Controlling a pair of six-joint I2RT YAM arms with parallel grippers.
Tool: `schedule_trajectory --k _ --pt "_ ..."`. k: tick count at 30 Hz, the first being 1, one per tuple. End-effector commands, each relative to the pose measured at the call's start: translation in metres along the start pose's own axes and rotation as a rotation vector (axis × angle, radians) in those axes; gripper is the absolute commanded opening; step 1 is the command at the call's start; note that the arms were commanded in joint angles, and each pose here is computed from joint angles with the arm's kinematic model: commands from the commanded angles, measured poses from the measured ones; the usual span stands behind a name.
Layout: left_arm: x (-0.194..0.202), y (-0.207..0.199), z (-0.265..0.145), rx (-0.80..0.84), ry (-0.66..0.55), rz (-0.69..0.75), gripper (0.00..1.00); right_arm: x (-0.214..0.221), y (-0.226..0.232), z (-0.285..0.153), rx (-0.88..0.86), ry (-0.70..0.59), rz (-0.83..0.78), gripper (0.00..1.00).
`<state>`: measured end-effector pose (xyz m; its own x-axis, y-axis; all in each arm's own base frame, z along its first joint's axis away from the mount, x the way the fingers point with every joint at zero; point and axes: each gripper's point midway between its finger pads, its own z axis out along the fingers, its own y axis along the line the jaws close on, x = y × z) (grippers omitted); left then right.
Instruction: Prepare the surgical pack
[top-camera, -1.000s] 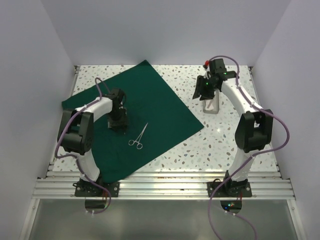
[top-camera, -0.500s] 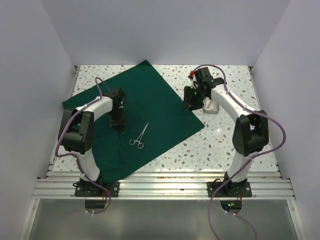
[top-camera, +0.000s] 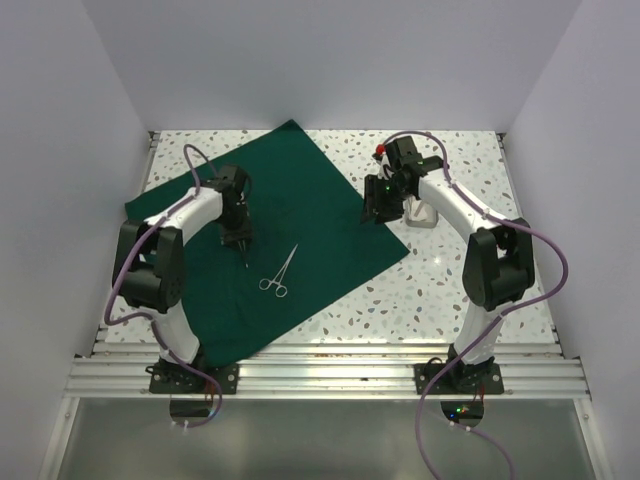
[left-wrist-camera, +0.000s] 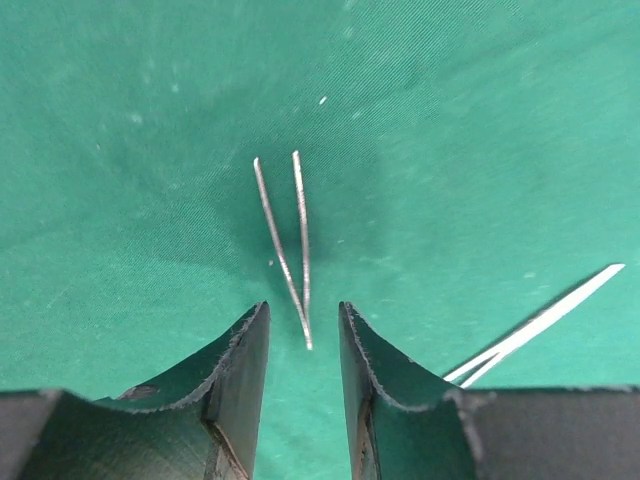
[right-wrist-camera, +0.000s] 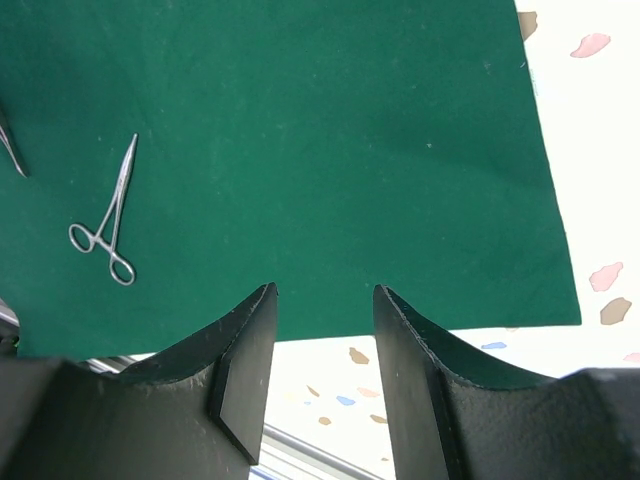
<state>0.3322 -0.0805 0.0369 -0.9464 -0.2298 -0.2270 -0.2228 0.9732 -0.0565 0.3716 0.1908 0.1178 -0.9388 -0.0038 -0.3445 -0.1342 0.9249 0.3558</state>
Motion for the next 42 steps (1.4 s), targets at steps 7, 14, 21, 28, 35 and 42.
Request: schedule_trajectory --k 7,14,21,28,35,42 --pt "-0.017 -0.013 -0.005 0.036 -0.034 -0.027 0.37 -0.009 0.012 -0.002 -0.043 -0.025 -0.01 0.48" --pt "-0.015 -0.007 -0.002 0.005 -0.032 -0.025 0.33 -0.007 0.012 0.0 -0.048 -0.022 -0.003 0.48" --pt "-0.007 -0.004 0.01 -0.008 -0.004 -0.023 0.26 -0.008 0.013 0.0 -0.055 -0.024 0.0 0.48" --pt "0.0 0.003 0.015 -0.033 0.003 -0.022 0.24 -0.003 0.015 0.001 -0.055 -0.016 -0.005 0.48" --pt "0.005 0.002 0.02 -0.024 0.012 -0.021 0.26 -0.001 0.018 0.002 -0.057 -0.014 -0.009 0.48" --pt "0.006 0.001 0.028 -0.014 0.024 -0.016 0.14 0.001 0.025 0.001 -0.067 -0.011 -0.02 0.48"
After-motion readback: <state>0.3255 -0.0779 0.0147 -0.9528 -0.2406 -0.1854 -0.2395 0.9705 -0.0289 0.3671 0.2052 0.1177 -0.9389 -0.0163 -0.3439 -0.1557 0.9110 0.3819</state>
